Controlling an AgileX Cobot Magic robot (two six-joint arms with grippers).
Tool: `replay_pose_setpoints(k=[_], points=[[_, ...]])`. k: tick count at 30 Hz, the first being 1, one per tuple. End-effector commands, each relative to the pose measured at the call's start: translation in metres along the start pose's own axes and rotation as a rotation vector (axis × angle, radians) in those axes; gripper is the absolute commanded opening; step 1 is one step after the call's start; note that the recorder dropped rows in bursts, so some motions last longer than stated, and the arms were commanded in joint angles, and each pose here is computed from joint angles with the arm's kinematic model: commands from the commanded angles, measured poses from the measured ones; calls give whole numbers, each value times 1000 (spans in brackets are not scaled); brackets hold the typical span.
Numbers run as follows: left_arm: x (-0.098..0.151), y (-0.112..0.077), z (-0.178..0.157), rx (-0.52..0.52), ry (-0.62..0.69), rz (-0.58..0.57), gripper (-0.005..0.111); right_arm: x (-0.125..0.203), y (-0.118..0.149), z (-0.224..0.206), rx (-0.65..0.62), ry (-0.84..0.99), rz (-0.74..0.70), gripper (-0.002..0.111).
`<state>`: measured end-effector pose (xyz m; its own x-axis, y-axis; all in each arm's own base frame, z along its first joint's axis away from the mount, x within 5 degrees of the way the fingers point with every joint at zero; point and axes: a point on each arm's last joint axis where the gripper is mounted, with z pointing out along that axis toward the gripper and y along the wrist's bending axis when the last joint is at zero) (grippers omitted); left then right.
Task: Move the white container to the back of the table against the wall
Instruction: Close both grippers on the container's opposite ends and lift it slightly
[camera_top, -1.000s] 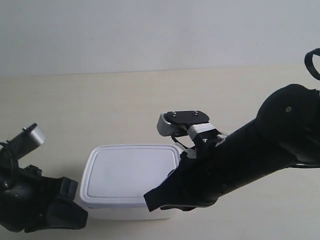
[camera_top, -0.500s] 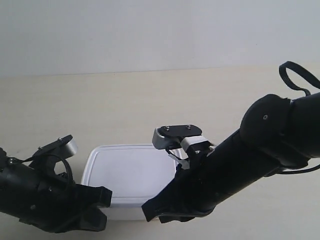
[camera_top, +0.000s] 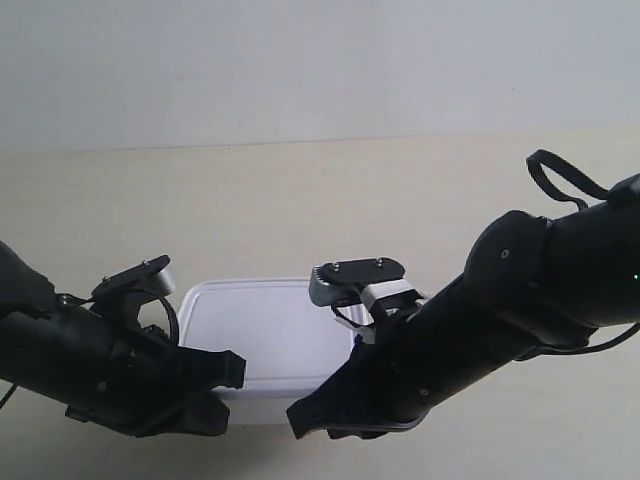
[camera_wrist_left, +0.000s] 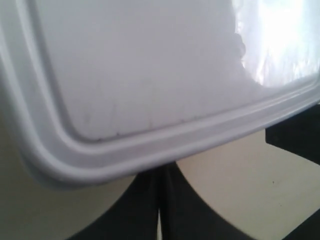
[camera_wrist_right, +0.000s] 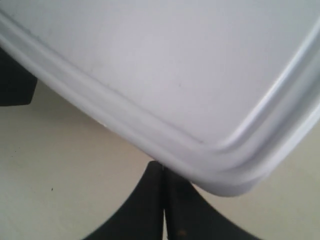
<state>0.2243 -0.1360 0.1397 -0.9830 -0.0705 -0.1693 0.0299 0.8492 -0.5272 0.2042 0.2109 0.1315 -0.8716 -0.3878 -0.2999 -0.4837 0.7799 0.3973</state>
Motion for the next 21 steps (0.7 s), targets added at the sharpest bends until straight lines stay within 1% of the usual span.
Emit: replay_pose_setpoints(k=[1,6,11,16,21], points=[[-7,-1,3,-17,-35,13,0,-7,-2,0,37,-61,-17,0],[-15,-2,5,-29,-63,20,0,-21,2,-2,37,-92,-59,0],[-23,-2,10,-36,-64,23,0,-39,7,3,33,-94,-120,0],[-32,-3,12,-55,-106,28,0,-43,4,12,37,-78,-121,0],[-38,-3,11,-70,-146,36,0,-46,1,13,69,-109,-132,0]])
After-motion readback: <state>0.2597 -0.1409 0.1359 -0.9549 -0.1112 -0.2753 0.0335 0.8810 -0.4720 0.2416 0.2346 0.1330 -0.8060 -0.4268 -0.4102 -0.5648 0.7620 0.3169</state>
